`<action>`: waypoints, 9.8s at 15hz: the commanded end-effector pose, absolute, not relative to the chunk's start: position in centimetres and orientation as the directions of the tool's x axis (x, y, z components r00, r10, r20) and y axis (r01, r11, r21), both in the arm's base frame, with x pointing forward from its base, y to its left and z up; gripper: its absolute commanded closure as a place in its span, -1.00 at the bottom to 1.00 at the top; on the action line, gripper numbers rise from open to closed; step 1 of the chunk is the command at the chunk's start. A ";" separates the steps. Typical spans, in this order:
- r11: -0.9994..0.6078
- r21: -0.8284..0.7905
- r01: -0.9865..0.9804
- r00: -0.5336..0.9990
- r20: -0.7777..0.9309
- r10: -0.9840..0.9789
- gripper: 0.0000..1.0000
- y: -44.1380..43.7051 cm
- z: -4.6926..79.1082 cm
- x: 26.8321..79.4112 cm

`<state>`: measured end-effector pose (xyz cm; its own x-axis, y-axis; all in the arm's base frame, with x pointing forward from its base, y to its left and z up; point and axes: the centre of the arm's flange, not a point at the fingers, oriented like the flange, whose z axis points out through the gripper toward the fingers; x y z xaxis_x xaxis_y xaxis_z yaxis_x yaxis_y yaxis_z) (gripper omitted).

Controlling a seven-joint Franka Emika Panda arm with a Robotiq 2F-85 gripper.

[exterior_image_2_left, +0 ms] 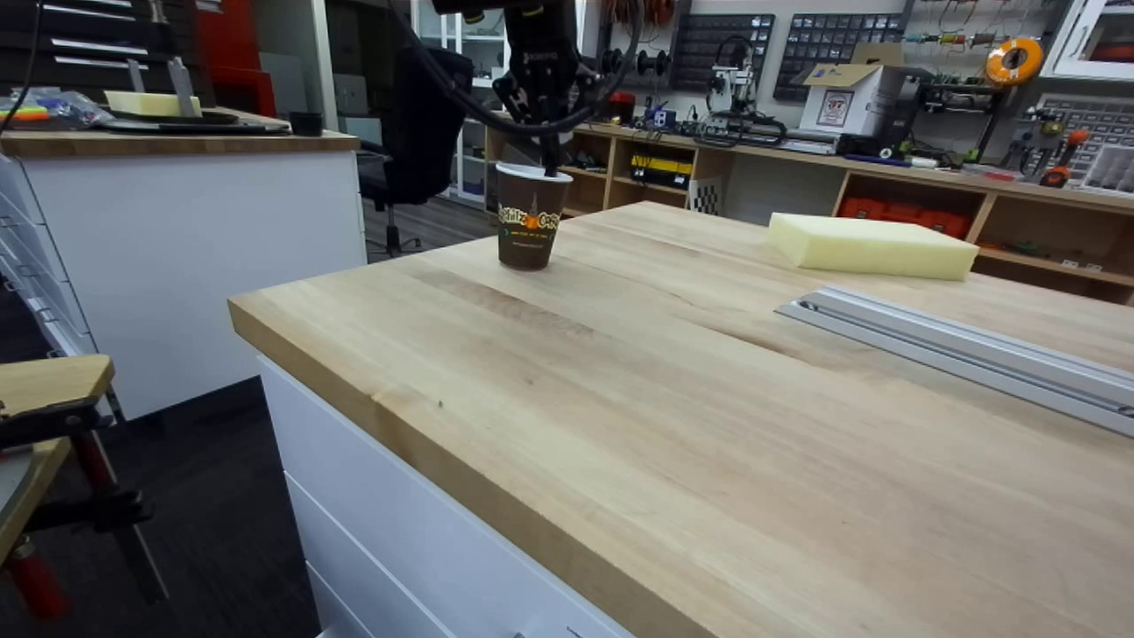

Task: Remove the marker from the cup and place it on the table then put it back

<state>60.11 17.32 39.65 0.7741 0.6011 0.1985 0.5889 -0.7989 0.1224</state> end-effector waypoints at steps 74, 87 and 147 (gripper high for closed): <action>-0.889 0.055 0.454 0.887 0.062 0.457 -1.00 0.5 36.8 57.4; -0.824 0.032 0.565 0.825 -0.037 0.564 -1.00 -1.8 32.9 56.6; -0.699 0.105 0.707 0.699 0.045 0.713 0.94 -0.3 44.5 58.5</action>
